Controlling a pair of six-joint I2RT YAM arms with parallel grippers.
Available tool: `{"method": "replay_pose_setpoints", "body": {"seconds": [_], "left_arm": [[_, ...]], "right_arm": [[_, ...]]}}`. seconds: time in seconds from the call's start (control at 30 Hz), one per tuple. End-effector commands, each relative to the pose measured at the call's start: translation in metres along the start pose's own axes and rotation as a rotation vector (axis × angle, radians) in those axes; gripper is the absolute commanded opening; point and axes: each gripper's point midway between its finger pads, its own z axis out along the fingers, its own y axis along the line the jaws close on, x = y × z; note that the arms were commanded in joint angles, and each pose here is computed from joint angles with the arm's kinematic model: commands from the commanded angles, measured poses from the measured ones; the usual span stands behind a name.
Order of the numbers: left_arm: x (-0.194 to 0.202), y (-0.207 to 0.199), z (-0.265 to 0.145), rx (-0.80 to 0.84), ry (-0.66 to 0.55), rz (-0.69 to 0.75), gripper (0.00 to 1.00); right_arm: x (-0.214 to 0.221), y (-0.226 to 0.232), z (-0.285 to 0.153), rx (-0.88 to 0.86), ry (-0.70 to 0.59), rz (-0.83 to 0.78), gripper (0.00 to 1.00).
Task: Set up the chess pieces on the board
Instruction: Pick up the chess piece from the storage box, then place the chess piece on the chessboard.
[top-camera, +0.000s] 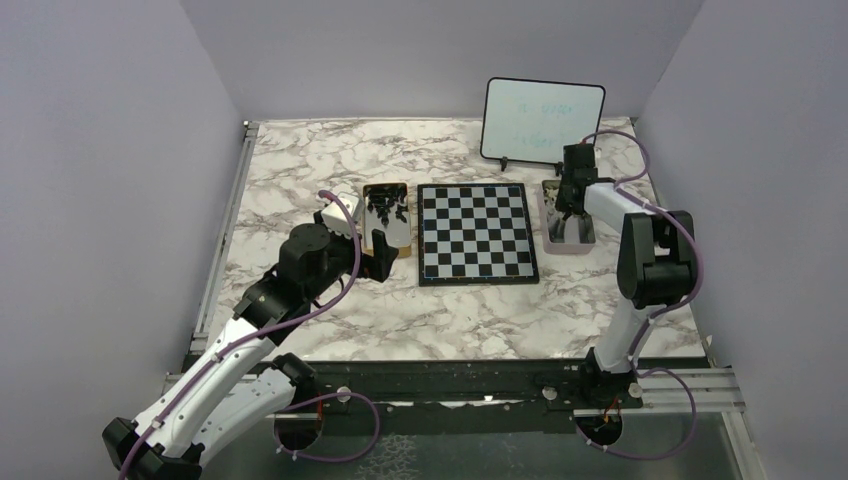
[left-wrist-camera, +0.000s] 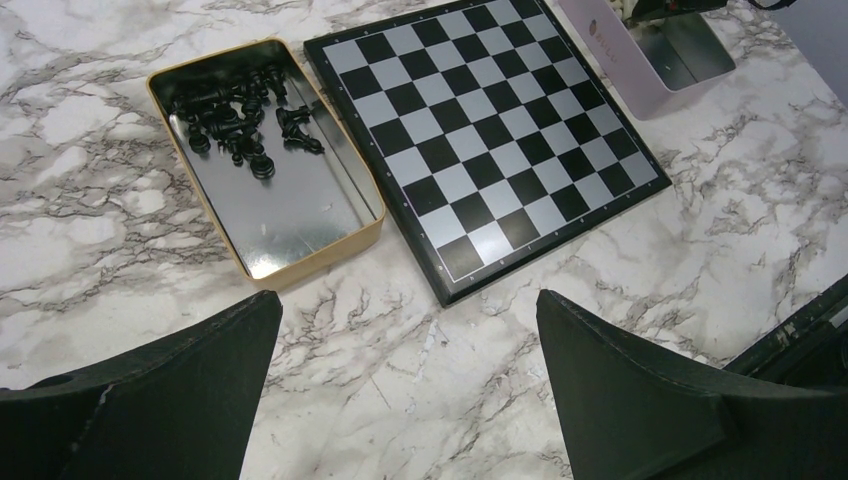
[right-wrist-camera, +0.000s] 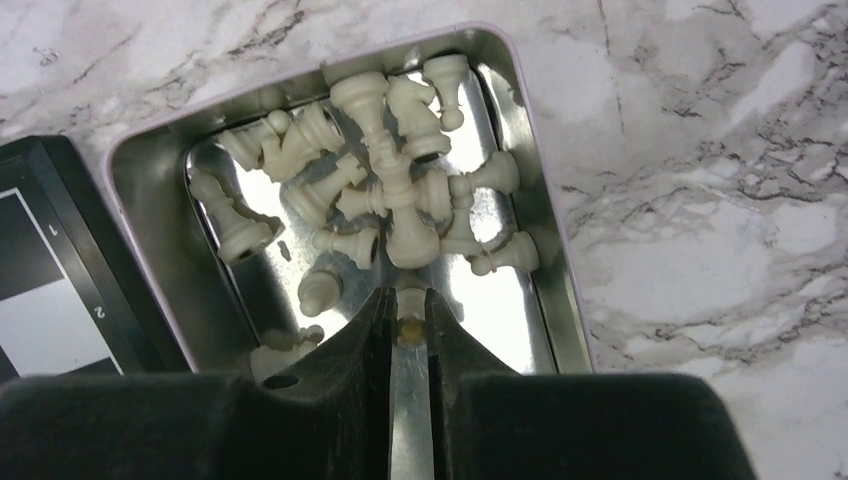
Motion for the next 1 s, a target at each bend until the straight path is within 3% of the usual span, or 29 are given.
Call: {"method": "replay_pose_setpoints", "body": {"seconds": [0.0,0.47,0.73,0.97], "left_arm": [[0.002,0.0,0.003,0.007,0.0,0.008,0.99],[0.002,0.006,0.004,-0.024,0.002,0.012,0.99],[0.0,0.008,0.001,-0.033,-0.008,0.013,0.99],[-0.002,0.012,-0.002,-0.059,-0.018,0.016,0.99]], "right_arm": [[-0.024,-0.012,-0.029,0.029,-0.038,0.036,0.18],[-0.034,0.006,-0.099,-0.153,-0.092,0.046,0.15],[-0.002,0.047,-0.142,-0.284,-0.09,-0.052,0.15],[0.039,0.109,-0.182,-0.45,-0.097,-0.159,0.15]]}}
